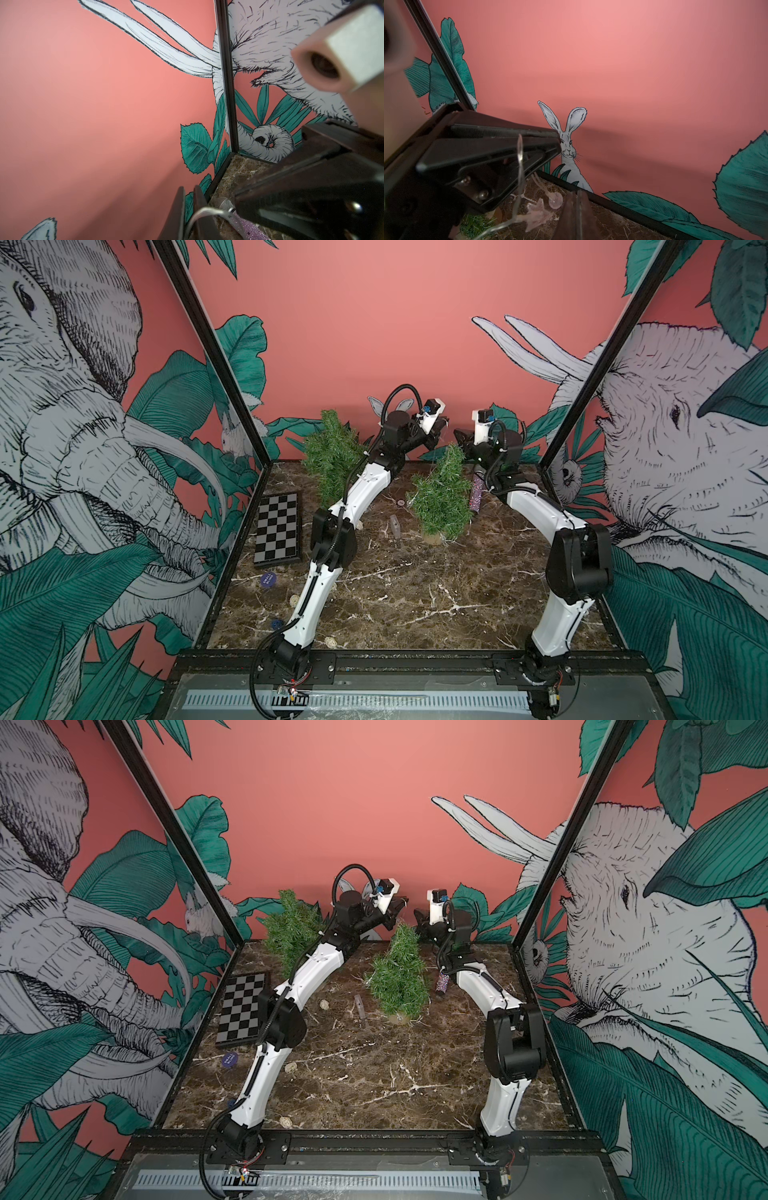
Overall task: Wrap string light around the christmas tree
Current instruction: Wrap the light string around the Christmas tree, then move the christmas tree to the center of the board.
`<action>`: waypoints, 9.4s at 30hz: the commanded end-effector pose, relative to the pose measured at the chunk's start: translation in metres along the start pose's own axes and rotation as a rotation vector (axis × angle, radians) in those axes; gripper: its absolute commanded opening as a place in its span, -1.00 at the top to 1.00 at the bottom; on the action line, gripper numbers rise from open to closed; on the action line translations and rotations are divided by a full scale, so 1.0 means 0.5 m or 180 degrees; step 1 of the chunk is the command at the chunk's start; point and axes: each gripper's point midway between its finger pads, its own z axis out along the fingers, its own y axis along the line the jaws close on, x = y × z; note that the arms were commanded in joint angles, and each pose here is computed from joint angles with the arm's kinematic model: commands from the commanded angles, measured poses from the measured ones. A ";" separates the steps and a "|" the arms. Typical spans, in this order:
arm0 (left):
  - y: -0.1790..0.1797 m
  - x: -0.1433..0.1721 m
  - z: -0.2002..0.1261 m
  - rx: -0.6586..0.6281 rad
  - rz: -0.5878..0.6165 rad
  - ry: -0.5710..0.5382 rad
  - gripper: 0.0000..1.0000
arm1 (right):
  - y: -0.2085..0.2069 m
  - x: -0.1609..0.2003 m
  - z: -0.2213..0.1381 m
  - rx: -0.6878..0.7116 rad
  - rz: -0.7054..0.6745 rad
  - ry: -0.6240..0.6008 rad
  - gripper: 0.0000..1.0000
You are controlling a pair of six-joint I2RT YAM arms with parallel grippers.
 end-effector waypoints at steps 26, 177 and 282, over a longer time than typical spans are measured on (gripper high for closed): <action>0.005 -0.077 -0.237 -0.0447 -0.0574 0.0714 -0.14 | 0.083 -0.177 -0.177 -0.0177 0.0076 -0.0967 1.00; -0.260 0.194 -0.519 -0.0667 -0.1372 0.1662 -0.48 | 0.292 -0.105 -0.314 0.0591 -0.0220 0.0897 -0.53; -0.563 0.271 -0.289 0.0930 -0.2274 0.1153 0.72 | 0.174 -0.133 -0.436 0.0935 -0.0691 0.0478 1.00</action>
